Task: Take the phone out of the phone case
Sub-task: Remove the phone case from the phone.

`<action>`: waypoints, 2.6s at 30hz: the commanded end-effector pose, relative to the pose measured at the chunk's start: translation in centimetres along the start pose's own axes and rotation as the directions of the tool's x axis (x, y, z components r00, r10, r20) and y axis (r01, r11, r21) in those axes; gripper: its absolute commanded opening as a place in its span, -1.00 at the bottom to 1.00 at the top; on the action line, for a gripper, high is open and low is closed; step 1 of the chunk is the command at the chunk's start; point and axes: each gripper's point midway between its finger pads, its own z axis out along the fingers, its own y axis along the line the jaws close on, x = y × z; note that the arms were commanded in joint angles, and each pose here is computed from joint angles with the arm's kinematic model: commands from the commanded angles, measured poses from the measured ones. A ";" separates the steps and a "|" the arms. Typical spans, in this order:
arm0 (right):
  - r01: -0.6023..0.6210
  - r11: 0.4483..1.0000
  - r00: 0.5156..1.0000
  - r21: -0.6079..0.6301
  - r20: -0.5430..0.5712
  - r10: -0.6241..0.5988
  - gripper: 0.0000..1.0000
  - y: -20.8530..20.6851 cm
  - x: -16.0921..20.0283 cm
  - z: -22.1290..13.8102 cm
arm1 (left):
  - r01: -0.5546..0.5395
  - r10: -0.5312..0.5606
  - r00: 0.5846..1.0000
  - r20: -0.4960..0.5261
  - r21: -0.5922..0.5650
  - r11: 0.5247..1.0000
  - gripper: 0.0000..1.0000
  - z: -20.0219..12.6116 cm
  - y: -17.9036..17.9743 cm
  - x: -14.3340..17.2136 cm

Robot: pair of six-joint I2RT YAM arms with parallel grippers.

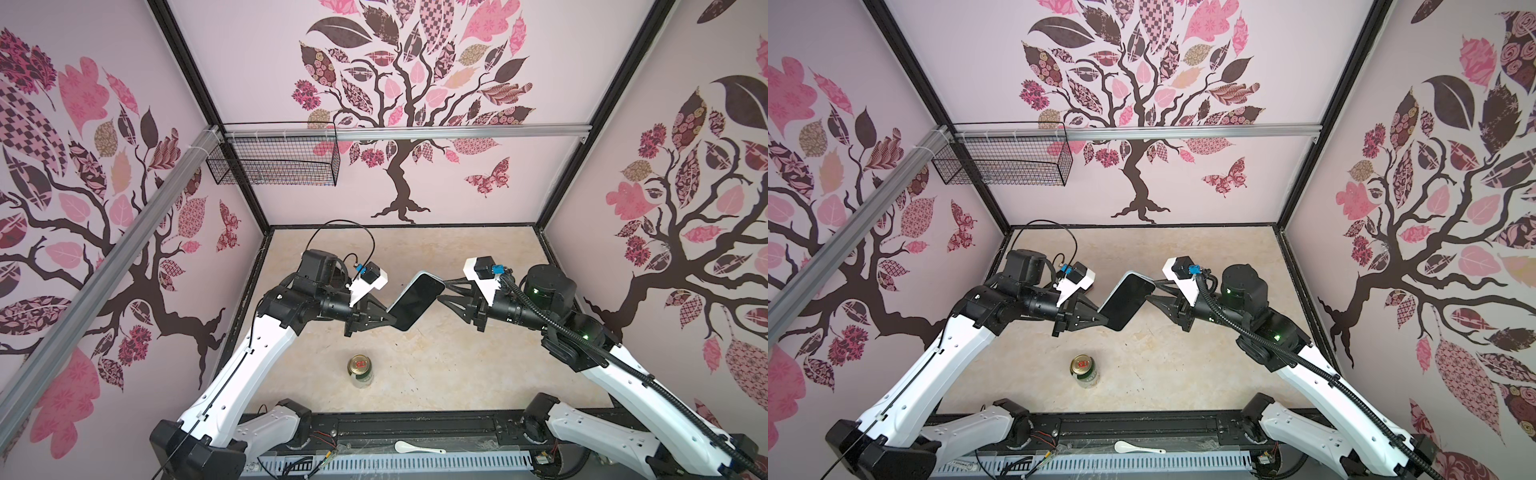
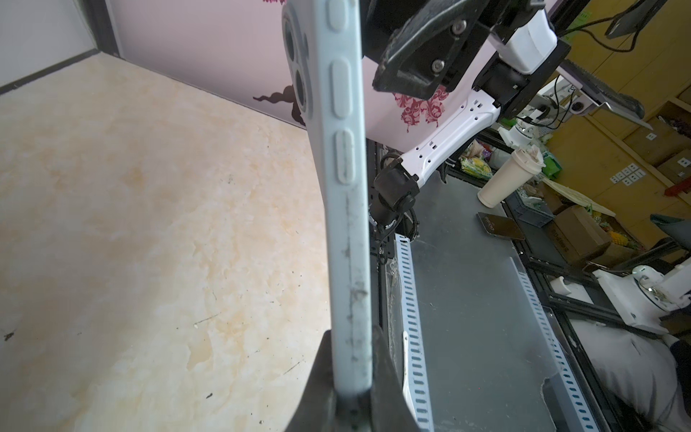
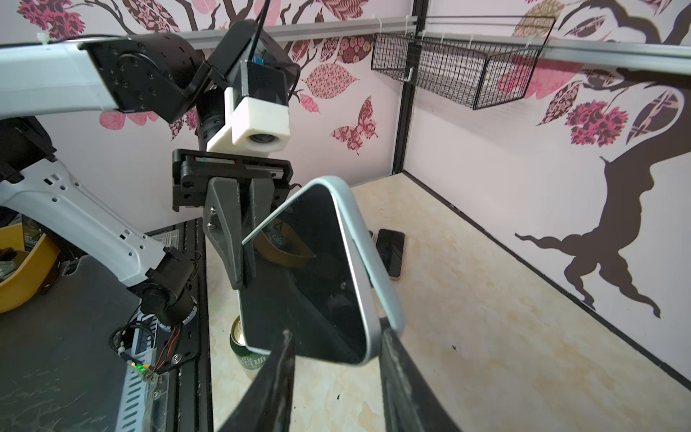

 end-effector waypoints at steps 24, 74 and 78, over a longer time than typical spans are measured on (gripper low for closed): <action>-0.121 0.844 0.980 -0.523 0.075 0.187 -0.32 8.9 -2.6 -2.1 | -0.130 0.123 0.970 0.210 0.020 0.991 -1.00 0.5 -0.9 -5.4; 0.647 0.762 0.761 -0.020 -0.046 -0.647 -1.00 -1.0 6.4 3.5 | -0.036 0.043 0.999 0.020 -0.262 0.964 0.46 3.8 4.7 -6.3; 0.644 0.764 0.763 -0.041 -0.041 -0.645 -1.00 -0.7 6.5 3.6 | -0.046 0.043 0.999 -0.017 -0.261 0.964 0.44 5.1 5.0 -6.0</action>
